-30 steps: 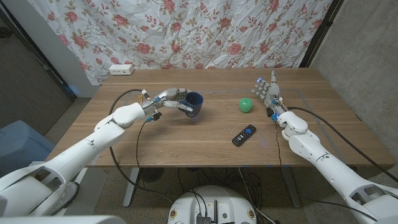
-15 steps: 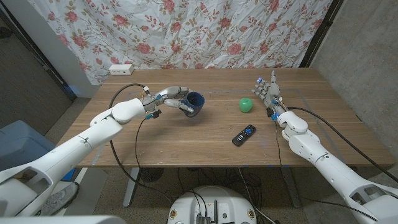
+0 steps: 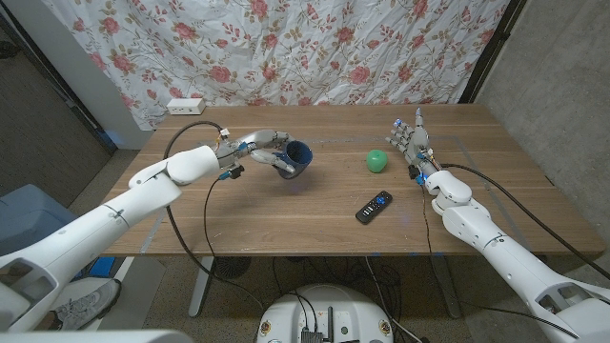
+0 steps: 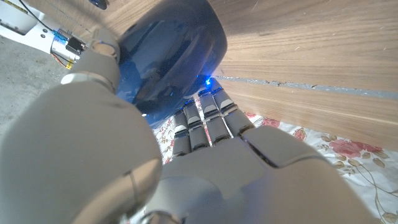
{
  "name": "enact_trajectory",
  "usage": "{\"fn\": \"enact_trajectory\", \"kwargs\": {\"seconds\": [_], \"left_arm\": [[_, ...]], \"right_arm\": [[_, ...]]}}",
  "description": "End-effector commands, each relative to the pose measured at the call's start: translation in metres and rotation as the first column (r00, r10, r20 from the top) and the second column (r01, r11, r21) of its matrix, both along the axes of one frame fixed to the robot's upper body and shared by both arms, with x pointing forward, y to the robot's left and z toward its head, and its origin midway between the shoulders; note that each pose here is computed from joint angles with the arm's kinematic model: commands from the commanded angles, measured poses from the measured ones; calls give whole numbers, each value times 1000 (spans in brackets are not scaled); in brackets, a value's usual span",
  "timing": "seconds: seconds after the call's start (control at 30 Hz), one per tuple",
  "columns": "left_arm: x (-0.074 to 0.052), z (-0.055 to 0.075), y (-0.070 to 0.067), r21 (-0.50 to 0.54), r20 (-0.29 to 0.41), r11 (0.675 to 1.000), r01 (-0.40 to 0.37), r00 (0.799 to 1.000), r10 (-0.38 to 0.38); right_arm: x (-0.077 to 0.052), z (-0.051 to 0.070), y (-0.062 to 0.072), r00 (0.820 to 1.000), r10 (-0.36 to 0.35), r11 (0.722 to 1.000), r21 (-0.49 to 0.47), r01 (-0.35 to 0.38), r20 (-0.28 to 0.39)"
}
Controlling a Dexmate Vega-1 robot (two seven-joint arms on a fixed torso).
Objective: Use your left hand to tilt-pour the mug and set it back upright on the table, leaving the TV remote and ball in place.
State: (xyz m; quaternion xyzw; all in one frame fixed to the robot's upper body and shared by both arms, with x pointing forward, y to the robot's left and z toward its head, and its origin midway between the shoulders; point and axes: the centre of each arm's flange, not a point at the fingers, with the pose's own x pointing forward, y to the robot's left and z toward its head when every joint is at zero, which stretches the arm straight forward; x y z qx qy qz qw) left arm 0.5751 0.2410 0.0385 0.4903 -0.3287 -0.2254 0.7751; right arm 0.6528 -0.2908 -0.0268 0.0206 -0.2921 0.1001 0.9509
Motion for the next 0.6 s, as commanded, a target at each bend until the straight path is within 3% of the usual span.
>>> {"fn": "enact_trajectory", "kwargs": {"seconds": [0.03,0.37,0.6], "left_arm": [[-8,12,-6,113,55,993,-40,998,34],[-8,22,-16,173,59,983,-54,997,44],[-12,33,-24,259,103,961,-95,992,70]], "right_arm": [[0,0,0,1000,0,1000,0,0,0],[0,0,0,1000,0,1000,0,0,0],[0,0,0,1000,0,1000,0,0,0]]}}
